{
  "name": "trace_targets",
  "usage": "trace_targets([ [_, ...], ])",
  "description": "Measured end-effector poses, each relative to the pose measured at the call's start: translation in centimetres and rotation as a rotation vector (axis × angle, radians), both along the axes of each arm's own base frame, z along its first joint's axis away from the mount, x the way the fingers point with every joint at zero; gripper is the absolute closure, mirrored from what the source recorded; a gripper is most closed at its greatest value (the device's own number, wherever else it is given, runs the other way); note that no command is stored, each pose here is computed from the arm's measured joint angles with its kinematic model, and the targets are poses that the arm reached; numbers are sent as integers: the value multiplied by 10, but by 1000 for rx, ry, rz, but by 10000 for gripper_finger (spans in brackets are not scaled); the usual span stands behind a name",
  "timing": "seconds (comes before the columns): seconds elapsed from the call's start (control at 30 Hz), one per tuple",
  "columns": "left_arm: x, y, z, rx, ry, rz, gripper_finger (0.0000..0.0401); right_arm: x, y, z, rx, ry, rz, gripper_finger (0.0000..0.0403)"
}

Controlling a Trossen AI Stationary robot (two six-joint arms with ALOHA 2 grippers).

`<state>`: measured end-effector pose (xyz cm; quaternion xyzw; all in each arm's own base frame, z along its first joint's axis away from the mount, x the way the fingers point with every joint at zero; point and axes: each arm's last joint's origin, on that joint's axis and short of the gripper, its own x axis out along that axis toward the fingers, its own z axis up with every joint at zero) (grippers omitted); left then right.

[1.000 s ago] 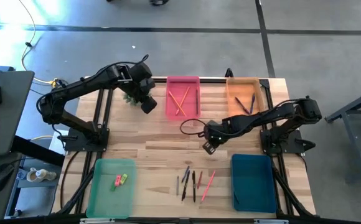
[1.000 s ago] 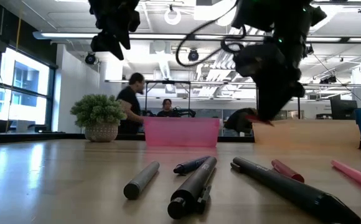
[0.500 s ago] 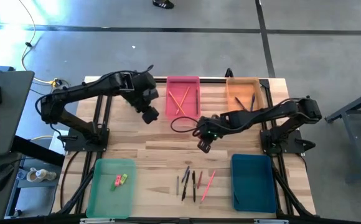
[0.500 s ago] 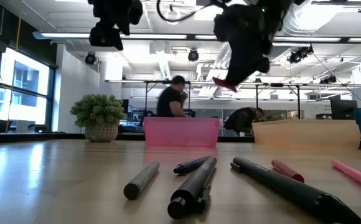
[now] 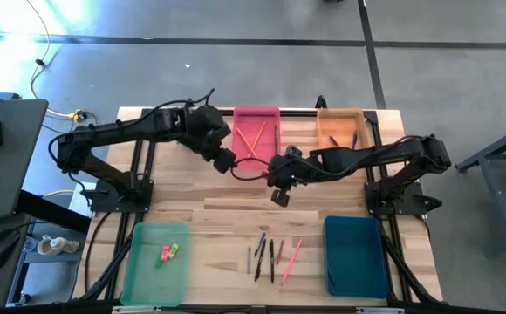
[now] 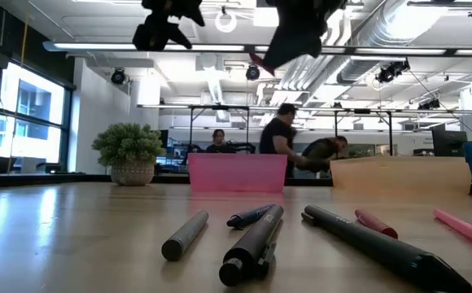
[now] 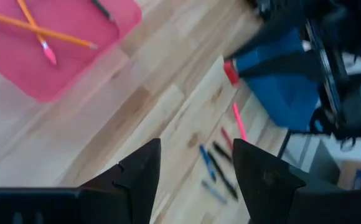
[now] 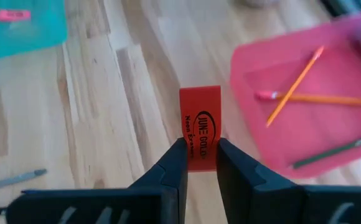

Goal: Sort crayons/erasers/pens/pencils in bins
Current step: Put the red eraser into the light green bin

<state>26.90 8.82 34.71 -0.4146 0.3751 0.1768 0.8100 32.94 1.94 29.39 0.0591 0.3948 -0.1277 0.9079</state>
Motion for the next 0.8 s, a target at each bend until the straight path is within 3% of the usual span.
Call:
trace_targets([
  [0.17,7,0,4,41,-60,48,215,3,-1,16,-91,-39,30,351],
  [0.5,23,6,10,37,-206,95,215,8,-13,30,-170,-94,49,351],
  [0.8,41,10,-5,21,-196,83,215,10,-20,32,-189,-106,30,351],
])
